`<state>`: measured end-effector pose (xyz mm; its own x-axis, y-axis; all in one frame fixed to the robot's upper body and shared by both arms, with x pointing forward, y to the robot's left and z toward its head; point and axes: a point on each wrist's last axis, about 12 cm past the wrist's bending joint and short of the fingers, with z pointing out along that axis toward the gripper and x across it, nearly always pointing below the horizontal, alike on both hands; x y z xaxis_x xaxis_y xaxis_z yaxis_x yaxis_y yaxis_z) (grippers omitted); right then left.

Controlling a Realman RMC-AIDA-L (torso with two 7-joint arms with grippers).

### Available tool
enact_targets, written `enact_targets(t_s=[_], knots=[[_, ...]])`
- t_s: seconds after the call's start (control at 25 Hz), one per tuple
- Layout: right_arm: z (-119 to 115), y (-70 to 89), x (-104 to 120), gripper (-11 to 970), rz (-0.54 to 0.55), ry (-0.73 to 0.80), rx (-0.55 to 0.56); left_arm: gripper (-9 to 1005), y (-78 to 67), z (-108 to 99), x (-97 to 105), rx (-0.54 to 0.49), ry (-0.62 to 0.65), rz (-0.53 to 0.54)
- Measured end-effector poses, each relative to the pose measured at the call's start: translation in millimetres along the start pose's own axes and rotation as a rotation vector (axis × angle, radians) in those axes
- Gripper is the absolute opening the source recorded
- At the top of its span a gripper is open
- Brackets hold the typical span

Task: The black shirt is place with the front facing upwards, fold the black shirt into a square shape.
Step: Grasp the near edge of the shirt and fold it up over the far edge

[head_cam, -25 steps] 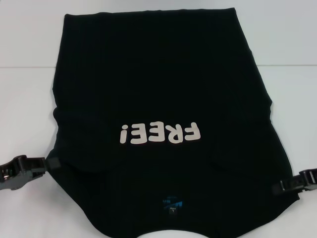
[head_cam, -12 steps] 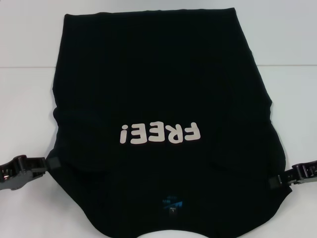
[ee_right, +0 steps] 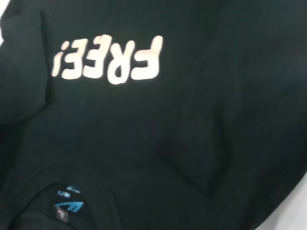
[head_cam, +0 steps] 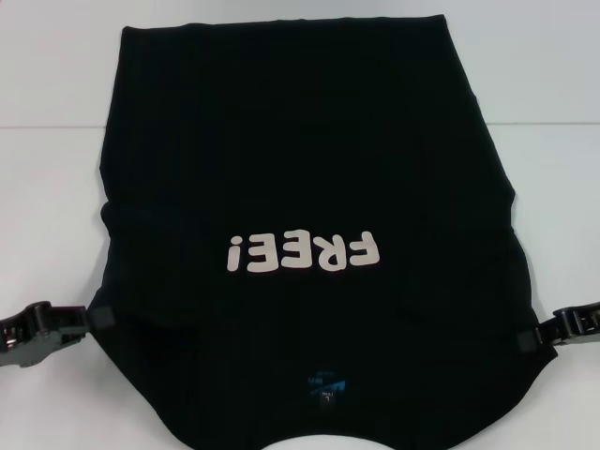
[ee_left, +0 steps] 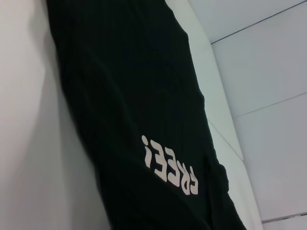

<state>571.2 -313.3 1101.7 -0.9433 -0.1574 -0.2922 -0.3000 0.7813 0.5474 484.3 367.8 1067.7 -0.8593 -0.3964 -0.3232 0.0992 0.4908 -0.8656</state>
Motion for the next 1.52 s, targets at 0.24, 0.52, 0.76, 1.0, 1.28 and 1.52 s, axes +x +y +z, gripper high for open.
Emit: enact_targets(t_s=[0.24,0.52,0.76,1.0,1.28,1.52], knots=[[-6.8,0.5,7.0,59,-0.009,0.005,-0.056,79,0.7,-4.5,6.3,-0.013,0.066,0.012],[-15.9,-4.6,29.8,66,0.013,0.062,-0.1,84,-2.5,-22.8,26.8,0.008,0.176,0.016],[-21.8,-9.2,54.6,75,0.051,0.083,-0.128,89,-4.3,-39.6,48.2,0.036,0.207,-0.012],[-25.3,-3.8,46.5,83,0.043,-0.049,-0.236,93,-15.4,-31.5,29.9,0.152,0.135,0.02],[-52.2,16.4,-1.6,94,-0.027,-0.394,-0.415,98,-41.1,8.2,-29.8,0.257,-0.033,0.041],[-48.6,0.1,-58.1,102,0.02,-0.7,-0.168,103,-45.4,56.8,-77.4,0.162,-0.277,0.041]])
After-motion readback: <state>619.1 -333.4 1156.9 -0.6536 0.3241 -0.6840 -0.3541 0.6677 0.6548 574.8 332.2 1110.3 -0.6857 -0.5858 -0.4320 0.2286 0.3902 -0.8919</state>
